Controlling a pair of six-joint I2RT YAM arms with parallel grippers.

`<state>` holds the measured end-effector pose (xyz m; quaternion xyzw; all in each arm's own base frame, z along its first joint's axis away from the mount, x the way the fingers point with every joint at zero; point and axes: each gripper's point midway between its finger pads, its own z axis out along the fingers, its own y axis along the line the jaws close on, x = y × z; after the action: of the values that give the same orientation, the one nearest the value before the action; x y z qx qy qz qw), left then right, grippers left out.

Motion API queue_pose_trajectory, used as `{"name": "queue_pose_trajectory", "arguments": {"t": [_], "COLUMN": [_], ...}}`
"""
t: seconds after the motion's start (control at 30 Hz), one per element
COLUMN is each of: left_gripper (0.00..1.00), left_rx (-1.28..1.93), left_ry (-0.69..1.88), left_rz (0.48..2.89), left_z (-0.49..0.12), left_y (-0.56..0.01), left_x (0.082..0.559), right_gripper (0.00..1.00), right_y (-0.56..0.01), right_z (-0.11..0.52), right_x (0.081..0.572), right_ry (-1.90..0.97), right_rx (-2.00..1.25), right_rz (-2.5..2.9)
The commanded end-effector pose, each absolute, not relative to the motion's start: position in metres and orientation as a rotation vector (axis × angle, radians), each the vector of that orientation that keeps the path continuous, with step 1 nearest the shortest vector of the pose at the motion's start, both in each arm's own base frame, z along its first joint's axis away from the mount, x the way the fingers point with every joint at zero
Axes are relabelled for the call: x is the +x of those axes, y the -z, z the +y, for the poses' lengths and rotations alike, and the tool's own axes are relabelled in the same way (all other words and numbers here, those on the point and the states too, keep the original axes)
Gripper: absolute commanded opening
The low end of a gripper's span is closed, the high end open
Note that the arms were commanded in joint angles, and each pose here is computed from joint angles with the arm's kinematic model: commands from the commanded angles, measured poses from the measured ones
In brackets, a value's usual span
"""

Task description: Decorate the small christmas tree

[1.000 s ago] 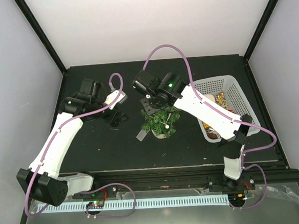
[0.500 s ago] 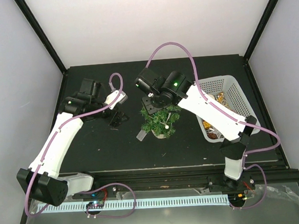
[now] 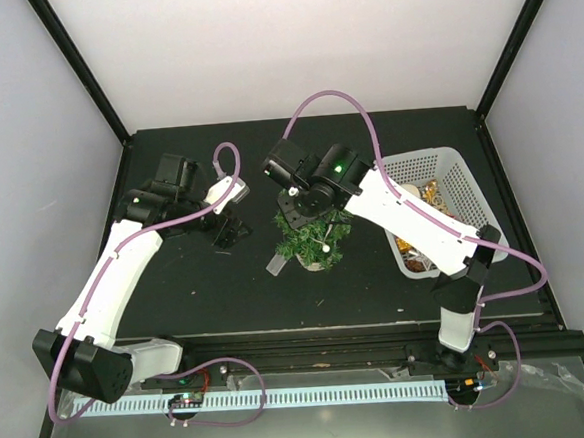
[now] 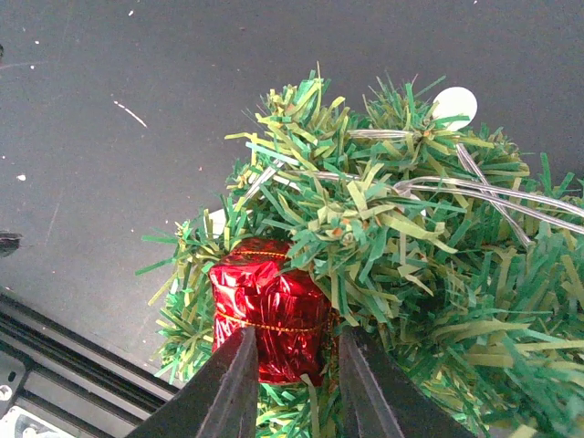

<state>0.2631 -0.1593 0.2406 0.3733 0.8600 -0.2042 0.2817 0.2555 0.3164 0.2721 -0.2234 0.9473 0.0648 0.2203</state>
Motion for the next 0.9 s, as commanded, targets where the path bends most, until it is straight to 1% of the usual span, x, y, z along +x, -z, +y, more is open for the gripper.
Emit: {"name": "queue_pose_trajectory", "arguments": {"t": [0.0,0.23,0.4,0.57,0.7,0.87], "left_gripper": [0.77,0.77,0.77,0.77,0.77,0.77], "left_rx": [1.007,1.005,1.002,1.002,1.0,1.003], "left_ry": [0.558,0.571,0.56,0.564,0.569,0.569], "left_rz": [2.278,2.288,2.282,2.283,2.285,2.278], "left_z": [-0.161,-0.163,-0.162,-0.163,-0.163,-0.164], "left_y": [-0.246,-0.243,-0.241,-0.239,-0.237,-0.241], "left_x": [0.265,0.267,0.268,0.268,0.27,0.27], "right_gripper": [0.28,0.29,0.28,0.27,0.27,0.27], "right_y": [-0.282,-0.277,-0.272,-0.279,-0.271,-0.287], "right_z": [0.316,0.313,0.313,0.308,0.306,0.307], "right_x": [0.258,0.261,0.262,0.267,0.27,0.272], "right_ry": [-0.201,-0.164,-0.14,-0.11,-0.076,-0.118], "right_rx": [-0.613,-0.621,-0.619,-0.604,-0.605,-0.575], "right_rz": [2.585,2.587,2.603,2.588,2.608,2.572]}}
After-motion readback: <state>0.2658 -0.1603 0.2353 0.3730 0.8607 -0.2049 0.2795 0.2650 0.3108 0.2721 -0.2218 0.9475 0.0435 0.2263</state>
